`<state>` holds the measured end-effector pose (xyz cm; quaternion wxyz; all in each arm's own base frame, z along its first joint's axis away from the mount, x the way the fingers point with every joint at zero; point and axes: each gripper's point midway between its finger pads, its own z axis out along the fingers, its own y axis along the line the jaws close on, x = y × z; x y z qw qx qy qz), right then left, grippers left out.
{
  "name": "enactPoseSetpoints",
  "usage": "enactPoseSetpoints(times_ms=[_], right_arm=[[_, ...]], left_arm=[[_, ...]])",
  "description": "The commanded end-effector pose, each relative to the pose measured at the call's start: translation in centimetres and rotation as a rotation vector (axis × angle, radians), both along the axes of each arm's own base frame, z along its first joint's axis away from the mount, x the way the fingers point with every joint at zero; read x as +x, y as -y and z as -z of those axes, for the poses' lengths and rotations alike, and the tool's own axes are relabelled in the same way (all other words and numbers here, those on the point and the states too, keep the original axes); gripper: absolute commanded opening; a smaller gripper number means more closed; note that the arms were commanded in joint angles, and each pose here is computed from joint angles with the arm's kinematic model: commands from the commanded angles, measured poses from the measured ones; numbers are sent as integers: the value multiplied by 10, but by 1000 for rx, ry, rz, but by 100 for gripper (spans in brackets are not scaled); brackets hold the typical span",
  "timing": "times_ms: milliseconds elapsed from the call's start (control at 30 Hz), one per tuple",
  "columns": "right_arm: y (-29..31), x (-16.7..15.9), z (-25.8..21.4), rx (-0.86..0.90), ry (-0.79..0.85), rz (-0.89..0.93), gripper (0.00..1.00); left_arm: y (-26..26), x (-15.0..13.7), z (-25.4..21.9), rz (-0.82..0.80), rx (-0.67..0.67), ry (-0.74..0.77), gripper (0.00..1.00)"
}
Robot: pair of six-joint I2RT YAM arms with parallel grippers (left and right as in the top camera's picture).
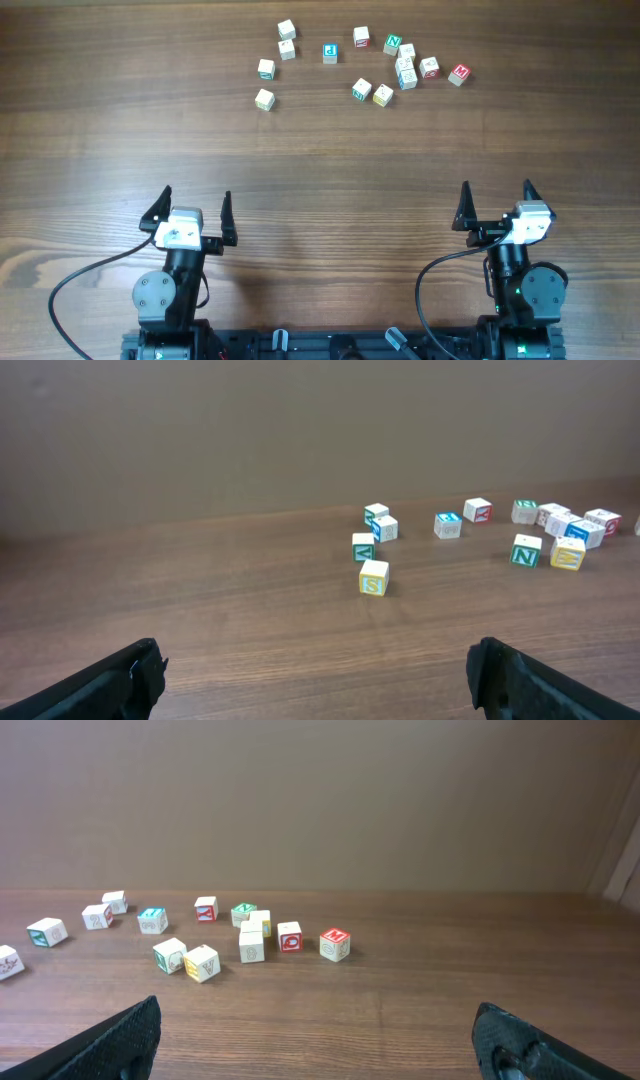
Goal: Form a horizontal line
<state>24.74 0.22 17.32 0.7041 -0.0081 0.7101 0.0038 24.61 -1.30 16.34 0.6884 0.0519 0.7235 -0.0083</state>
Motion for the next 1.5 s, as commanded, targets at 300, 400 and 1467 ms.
enactPoseSetpoints(times_ms=[300, 400, 1467], right_arm=[[-1, 0, -2, -17, 9, -8, 100], [-1, 0, -2, -17, 10, -8, 100], [-1, 0, -2, -17, 9, -8, 100]], left_arm=[[28, -12, -62, 168, -116, 167, 100], [31, -18, -82, 184, -112, 198, 100], [90, 192, -101, 458, -61, -642, 100]])
